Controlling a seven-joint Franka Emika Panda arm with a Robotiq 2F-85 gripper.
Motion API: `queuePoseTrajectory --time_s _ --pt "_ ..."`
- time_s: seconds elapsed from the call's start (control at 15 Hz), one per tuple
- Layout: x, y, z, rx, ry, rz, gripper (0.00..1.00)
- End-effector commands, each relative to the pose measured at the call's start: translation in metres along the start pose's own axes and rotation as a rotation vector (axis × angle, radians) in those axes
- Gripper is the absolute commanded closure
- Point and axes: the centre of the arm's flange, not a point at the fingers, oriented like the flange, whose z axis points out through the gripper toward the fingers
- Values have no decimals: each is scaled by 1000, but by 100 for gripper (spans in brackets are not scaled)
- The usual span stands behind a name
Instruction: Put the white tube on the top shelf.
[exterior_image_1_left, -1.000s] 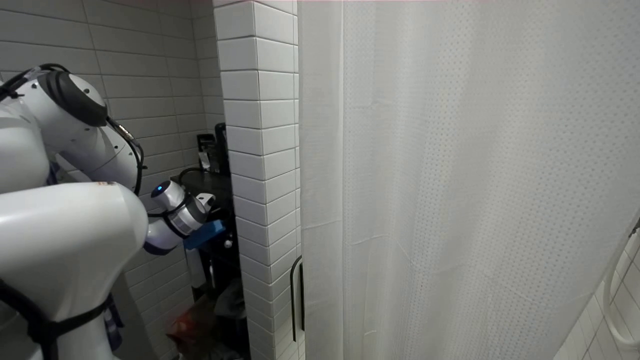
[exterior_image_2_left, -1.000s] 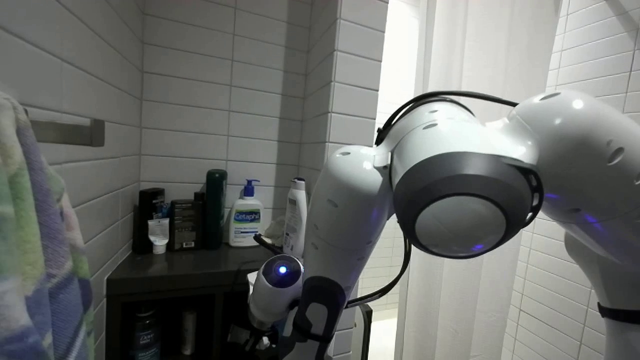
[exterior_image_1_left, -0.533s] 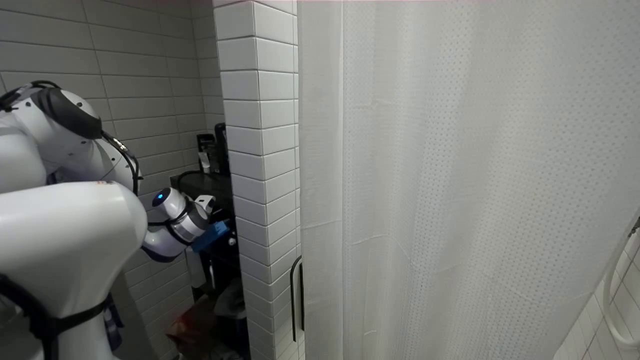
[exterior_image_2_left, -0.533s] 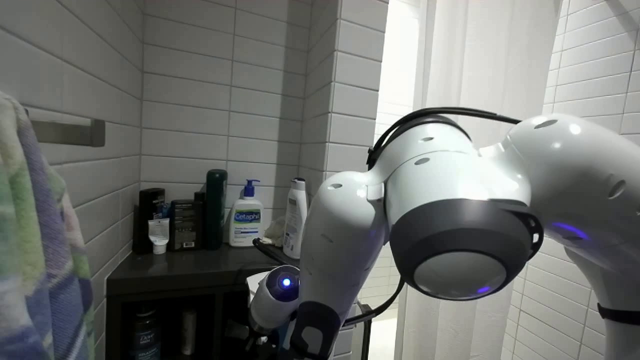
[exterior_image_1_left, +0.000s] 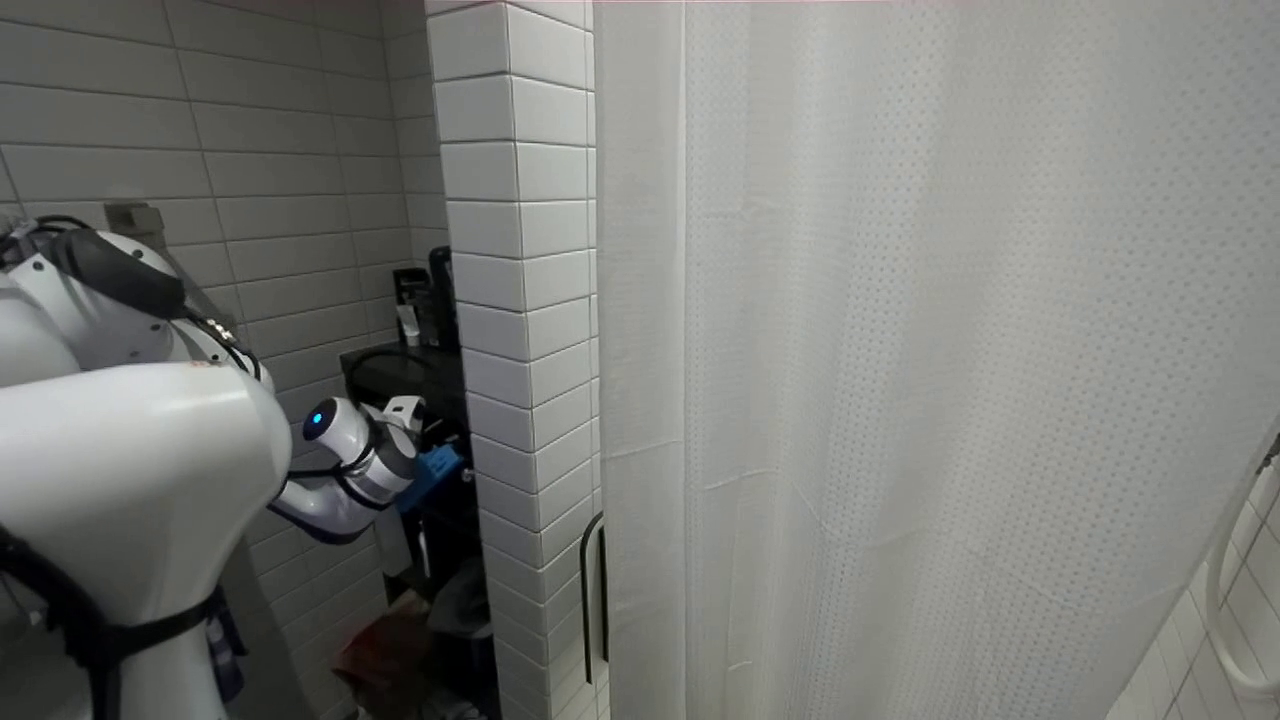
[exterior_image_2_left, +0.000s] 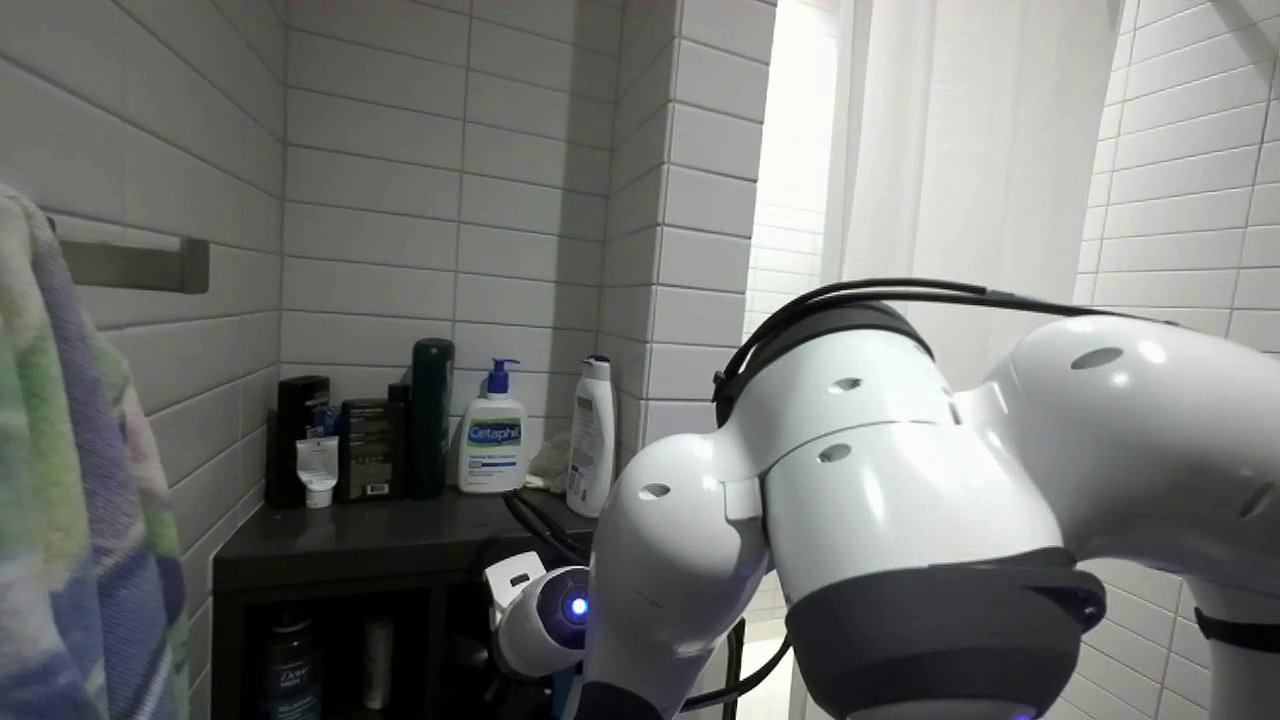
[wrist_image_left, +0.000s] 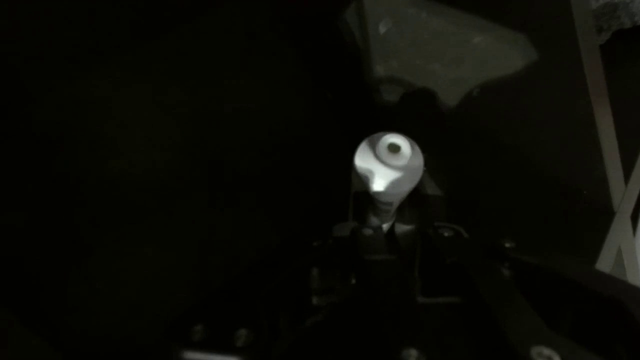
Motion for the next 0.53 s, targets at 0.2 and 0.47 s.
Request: queuePoseTrajectory --time_s 0.2,0.47 --pt "8 -4 19 -96 63 -15 96" --pt "6 -4 19 -111 65 -2 53"
